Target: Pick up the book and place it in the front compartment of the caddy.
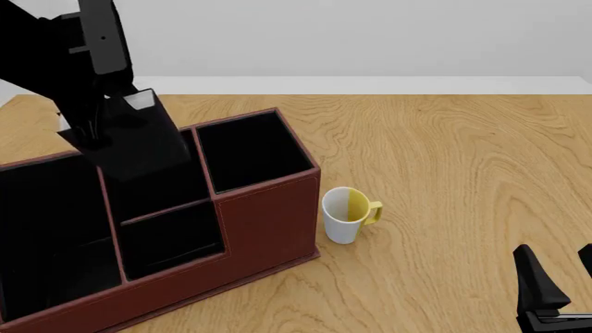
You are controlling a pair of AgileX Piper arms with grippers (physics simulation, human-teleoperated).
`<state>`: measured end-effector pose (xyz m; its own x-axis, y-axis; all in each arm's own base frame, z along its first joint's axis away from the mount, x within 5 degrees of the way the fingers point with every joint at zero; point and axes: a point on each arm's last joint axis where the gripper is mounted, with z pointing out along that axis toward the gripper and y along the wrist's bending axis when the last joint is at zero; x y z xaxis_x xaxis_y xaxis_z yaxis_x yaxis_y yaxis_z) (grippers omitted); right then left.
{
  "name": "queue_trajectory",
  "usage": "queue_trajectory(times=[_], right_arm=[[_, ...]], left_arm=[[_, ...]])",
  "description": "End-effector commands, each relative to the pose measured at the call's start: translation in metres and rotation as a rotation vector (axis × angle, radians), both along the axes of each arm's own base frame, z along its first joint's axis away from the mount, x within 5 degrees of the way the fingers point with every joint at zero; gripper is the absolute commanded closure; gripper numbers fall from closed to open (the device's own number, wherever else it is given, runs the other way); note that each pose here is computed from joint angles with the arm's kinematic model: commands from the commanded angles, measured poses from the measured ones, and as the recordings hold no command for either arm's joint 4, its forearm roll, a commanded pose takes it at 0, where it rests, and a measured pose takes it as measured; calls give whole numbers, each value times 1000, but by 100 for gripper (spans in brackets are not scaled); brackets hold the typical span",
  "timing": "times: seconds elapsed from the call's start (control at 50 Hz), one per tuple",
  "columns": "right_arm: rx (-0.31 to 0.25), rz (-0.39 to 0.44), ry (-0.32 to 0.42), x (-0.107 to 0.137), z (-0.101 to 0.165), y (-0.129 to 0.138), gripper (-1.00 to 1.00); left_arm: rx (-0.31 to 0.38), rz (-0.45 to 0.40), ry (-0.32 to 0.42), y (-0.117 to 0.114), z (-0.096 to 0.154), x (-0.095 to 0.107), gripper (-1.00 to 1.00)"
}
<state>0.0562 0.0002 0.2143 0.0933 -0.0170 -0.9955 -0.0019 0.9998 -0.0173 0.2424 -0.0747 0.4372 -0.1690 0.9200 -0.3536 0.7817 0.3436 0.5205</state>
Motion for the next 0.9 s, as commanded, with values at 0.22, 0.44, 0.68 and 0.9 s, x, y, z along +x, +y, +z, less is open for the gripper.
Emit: queue_trajectory(times=[0.22,0.44,0.68,0.9], right_arm=[[0,0,0,0,0,0,-100],[0,0,0,0,0,0,-100],[0,0,0,0,0,0,-100],[0,0,0,0,0,0,-100]], left_arm=[[28,-15,20,1,-11,3,100],[31,-18,35,-2,-23,7,100],[23,-24,48,-10,-34,14,100],[38,-18,47,-5,-45,22,100]])
